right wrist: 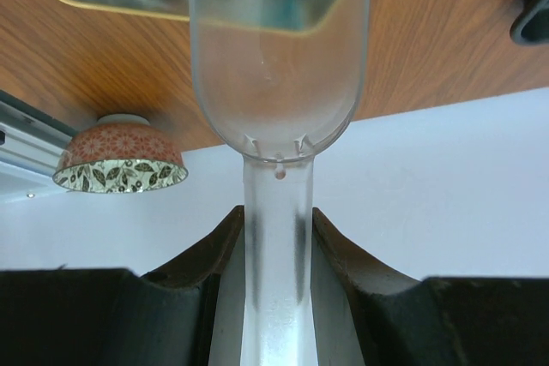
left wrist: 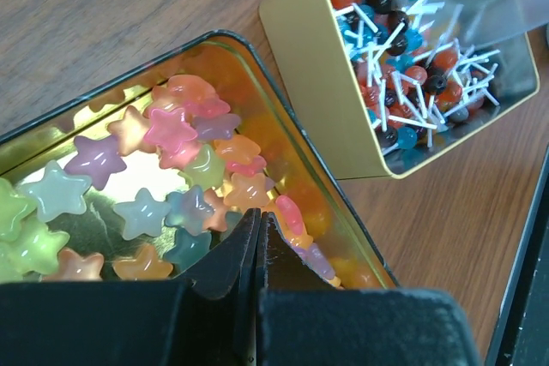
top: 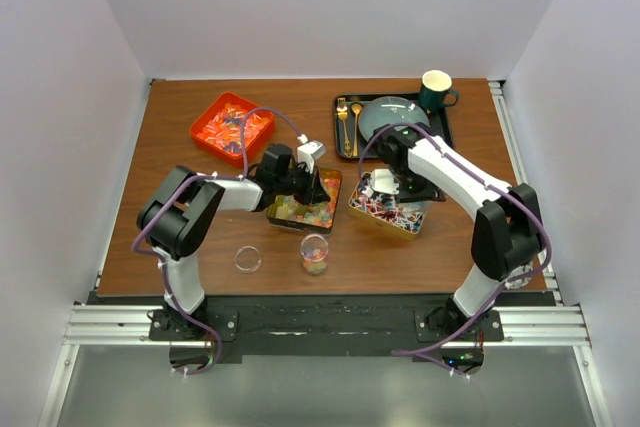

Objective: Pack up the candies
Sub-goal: Scoop the fake candies from the storage box.

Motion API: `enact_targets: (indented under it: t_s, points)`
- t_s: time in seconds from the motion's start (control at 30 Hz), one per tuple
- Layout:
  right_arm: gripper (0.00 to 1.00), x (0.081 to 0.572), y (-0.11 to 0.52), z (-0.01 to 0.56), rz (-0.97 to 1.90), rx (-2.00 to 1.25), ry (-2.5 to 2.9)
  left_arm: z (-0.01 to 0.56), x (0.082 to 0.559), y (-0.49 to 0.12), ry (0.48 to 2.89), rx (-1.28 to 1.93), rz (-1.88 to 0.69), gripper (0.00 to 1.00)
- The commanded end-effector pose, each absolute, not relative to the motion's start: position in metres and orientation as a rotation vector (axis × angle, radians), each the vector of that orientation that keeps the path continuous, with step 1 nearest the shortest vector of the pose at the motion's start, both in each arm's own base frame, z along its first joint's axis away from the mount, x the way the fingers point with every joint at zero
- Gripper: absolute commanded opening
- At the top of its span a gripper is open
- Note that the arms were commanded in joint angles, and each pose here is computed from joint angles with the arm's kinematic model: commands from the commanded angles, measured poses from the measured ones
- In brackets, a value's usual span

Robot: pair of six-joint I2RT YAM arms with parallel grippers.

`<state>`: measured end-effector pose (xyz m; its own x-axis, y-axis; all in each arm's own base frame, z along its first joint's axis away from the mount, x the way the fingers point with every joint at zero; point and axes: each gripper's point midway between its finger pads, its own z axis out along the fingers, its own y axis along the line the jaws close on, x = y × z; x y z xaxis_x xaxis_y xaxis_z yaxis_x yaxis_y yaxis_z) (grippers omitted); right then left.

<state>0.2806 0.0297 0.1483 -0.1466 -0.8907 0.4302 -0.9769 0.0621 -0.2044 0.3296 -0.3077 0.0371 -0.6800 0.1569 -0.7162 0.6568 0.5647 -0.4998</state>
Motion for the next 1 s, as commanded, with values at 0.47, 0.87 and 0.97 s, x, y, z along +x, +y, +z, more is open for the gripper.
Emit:
enact_targets:
  t_s: [0.47,0.87,0.97]
  points:
    - [0.0,0.246,0.012,0.171,0.592,1.923,-1.854,0.069,0.325,-0.327,2.025,0.699,-1.191,0.0]
    - [0.0,0.252,0.039,0.126,0.492,1.802,-1.993,0.06,0.321,-0.325,2.047,0.706,-1.185,0.0]
    - [0.0,0.258,0.052,0.117,0.468,1.784,-2.076,0.058,0.319,-0.325,2.052,0.707,-1.186,0.0]
